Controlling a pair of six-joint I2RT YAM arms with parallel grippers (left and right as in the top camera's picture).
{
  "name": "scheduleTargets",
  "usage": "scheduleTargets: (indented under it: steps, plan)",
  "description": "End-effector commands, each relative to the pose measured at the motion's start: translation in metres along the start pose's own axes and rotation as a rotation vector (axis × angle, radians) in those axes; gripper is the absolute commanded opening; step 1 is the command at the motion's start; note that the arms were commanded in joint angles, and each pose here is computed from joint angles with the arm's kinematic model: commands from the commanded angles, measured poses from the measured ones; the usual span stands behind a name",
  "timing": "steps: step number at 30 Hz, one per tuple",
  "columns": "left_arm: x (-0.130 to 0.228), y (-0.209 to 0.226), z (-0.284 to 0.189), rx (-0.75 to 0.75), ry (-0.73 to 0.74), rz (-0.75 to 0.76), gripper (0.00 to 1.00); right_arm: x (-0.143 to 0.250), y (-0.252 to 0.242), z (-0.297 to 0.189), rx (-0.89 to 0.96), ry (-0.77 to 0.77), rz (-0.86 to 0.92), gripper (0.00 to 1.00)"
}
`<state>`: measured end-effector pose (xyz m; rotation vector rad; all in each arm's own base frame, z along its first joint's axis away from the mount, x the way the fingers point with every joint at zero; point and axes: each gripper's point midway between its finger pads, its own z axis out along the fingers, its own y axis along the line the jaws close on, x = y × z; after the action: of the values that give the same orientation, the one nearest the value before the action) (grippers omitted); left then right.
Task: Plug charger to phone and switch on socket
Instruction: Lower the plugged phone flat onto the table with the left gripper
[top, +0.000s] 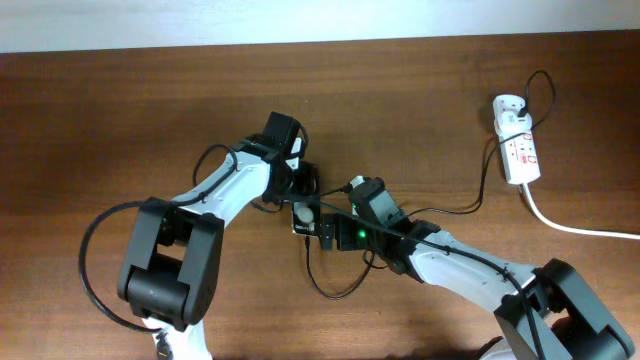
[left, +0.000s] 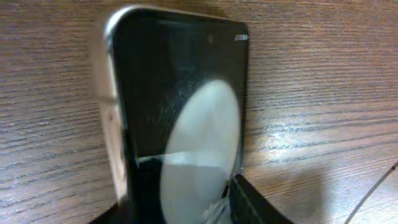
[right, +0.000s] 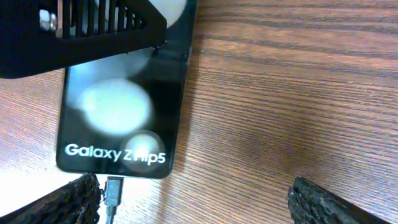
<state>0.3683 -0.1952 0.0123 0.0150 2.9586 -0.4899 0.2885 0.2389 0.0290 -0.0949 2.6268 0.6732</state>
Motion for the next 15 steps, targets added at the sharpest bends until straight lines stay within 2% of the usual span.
scheduleTargets:
  steps: [1,15]
  plan:
    - [-0.0055,0.0029,-0.0065,-0.026,-0.033,0.013,0.41,-0.0072,0.0043,-0.0058,-0.015,-0.025,-0.001,0.99]
    - [-0.0063,0.0026,-0.0064,-0.025,-0.036,0.013,0.44,-0.0072,0.0043,-0.0058,-0.015,-0.025,-0.001,0.99]
